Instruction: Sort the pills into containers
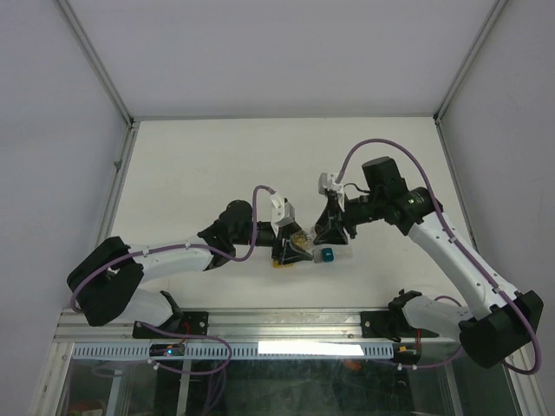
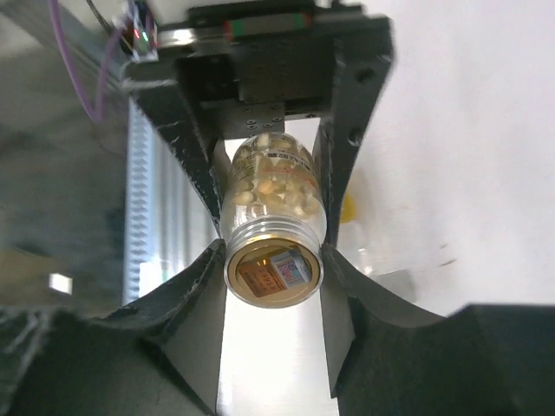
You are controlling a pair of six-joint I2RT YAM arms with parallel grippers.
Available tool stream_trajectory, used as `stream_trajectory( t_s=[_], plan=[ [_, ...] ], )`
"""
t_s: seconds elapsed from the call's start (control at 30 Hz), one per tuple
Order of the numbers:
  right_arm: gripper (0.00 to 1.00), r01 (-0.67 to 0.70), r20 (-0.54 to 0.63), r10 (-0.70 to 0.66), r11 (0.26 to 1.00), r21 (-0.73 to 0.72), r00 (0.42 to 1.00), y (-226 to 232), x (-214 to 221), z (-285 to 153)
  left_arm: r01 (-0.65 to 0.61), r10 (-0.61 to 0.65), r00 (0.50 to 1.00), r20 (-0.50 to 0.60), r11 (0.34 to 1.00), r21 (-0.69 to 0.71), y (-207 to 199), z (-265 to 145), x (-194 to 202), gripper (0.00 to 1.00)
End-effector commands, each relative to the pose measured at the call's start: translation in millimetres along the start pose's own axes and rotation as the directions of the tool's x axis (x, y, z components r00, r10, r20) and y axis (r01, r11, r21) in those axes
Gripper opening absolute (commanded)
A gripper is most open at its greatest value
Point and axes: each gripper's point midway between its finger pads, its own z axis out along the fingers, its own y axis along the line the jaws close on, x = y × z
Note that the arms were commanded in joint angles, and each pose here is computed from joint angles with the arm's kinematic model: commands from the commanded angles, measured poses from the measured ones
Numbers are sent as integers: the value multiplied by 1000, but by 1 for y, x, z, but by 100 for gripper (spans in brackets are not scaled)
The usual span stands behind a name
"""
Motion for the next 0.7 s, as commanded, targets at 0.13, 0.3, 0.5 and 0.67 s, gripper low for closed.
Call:
stream_trajectory(
  t_s=[0.13,0.3,0.5,0.67],
  plan=[
    [18,726,17,-726,688,-14,688,-3,-38,-15,6,-8,1000,24,998,64,-2,7,-22,0],
    [82,512,-3,-514,854,90,858,-11,-45,-20,-21,20,1000,21,998,54,-2,4,-21,0],
    [99,58,98,-71,990,132,993,9,-67,-39,-26,25,1000,18,999,36,0,3,-25,0],
    [96,-286,131,268,946,151,954,-1,-54,-34,-45,44,998,34,999,27,0,3,-33,0]
  ],
)
